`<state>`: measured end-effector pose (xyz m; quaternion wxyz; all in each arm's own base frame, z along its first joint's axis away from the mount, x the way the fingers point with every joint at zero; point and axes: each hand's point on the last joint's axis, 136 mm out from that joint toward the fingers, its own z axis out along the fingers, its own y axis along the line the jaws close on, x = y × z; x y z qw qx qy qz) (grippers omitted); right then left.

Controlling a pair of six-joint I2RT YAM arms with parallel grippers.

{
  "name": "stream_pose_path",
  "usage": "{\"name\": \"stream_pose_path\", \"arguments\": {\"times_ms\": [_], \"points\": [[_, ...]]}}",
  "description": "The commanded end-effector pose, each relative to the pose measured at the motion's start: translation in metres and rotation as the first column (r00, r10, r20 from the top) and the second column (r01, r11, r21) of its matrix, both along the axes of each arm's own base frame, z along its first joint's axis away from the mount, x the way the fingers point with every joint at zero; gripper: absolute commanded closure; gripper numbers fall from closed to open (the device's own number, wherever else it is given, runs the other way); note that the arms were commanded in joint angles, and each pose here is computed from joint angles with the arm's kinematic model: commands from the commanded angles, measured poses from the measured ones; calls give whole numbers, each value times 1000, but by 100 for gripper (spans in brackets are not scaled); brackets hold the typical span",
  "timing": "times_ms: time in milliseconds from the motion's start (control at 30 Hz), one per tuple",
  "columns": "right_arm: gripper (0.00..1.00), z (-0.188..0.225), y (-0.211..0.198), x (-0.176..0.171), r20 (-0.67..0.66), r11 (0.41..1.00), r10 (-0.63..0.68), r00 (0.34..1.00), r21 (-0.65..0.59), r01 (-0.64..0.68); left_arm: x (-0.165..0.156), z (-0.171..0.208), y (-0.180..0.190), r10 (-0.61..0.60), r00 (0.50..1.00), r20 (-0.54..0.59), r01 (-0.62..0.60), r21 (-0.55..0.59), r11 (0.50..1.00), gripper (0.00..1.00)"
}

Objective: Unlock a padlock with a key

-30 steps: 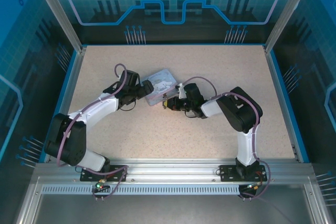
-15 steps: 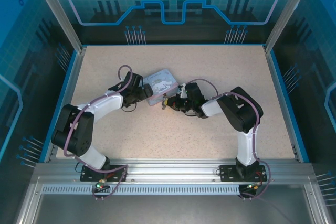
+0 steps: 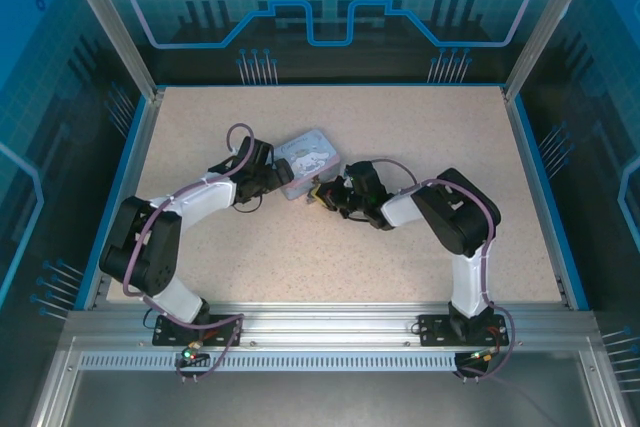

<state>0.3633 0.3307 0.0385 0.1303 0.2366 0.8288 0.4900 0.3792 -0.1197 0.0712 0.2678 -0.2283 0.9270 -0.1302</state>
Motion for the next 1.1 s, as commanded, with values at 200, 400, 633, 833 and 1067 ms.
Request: {"name": "stream_pose_path", "arguments": {"times_ms": [200, 400, 633, 833, 1067], "points": [[100, 15, -9, 28, -83, 965, -262, 961, -21, 262, -23, -36, 6, 4, 991, -130, 2, 44, 999, 1], [100, 24, -23, 45, -42, 947, -321, 946, -27, 320, -26, -45, 5, 4, 987, -160, 2, 40, 999, 3], [100, 21, -52, 60, 1, 964, -250, 968, -92, 249, -27, -48, 3, 1, 986, -168, 4, 34, 999, 4], [100, 25, -76, 58, 25, 965, -239, 971, -104, 240, -26, -47, 3, 3, 986, -166, 1, 29, 1000, 4], [100, 51, -85, 46, 99, 976, -174, 980, -118, 185, -15, -25, 0, -13, 993, -114, 15, 20, 1000, 1]]}}
